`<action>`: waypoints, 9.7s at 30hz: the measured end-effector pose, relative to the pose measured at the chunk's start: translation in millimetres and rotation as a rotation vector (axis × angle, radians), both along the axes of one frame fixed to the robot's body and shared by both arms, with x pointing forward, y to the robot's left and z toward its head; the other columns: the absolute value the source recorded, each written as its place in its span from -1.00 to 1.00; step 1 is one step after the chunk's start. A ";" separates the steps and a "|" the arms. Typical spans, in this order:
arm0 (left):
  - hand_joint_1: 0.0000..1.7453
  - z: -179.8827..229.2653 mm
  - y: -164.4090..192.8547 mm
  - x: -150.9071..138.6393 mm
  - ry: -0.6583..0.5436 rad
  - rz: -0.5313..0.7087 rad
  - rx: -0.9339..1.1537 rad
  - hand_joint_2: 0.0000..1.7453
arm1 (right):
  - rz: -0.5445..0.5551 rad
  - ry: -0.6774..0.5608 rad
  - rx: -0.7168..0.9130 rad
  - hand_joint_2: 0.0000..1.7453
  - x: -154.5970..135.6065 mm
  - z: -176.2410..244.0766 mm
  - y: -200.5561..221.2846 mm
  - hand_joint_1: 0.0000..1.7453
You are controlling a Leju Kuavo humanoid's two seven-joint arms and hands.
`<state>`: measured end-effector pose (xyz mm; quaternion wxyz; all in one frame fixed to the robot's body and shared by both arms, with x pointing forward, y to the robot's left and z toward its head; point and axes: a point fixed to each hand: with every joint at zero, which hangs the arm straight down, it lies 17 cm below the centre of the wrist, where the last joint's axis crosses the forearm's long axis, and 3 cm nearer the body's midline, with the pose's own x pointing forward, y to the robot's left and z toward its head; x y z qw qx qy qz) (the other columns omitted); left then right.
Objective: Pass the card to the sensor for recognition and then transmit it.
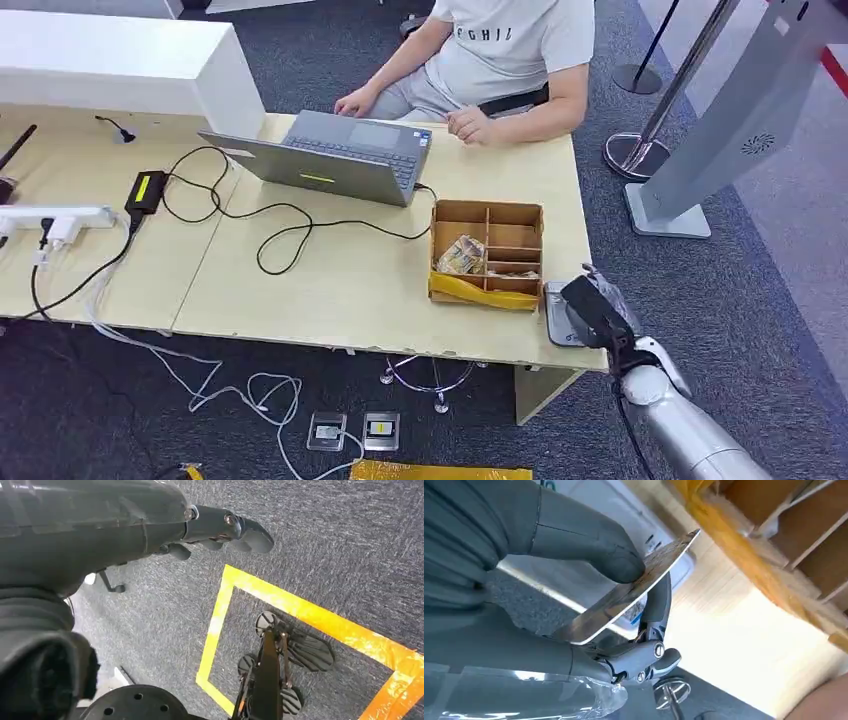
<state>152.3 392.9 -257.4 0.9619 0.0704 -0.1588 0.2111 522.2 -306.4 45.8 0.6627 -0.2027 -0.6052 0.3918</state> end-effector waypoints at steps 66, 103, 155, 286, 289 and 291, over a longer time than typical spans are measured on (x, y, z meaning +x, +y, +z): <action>-1.00 -0.9 2.2 -3.0 0.012 -0.001 0.018 -1.00 | -0.058 -0.332 -0.026 1.00 79.2 198.8 -53.6 1.00; -1.00 0.7 -17.0 11.6 -0.005 -0.076 -0.006 -1.00 | 0.130 -0.365 -0.086 1.00 82.7 177.0 69.6 0.36; -1.00 -4.7 -11.9 -10.4 0.032 -0.038 0.007 -1.00 | 0.091 -0.395 -0.472 1.00 31.8 211.2 24.6 -1.00; -1.00 -1.8 -33.2 9.6 0.019 -0.165 -0.011 -1.00 | 0.131 -0.290 -0.663 1.00 1.9 55.6 111.5 -1.00; -1.00 -1.8 -33.2 9.5 0.019 -0.165 -0.011 -1.00 | 0.123 -0.292 -0.665 1.00 5.3 55.5 109.0 -1.00; -1.00 -1.8 -33.3 9.4 0.020 -0.166 -0.011 -1.00 | 0.119 -0.291 -0.669 1.00 7.5 55.6 106.8 -1.00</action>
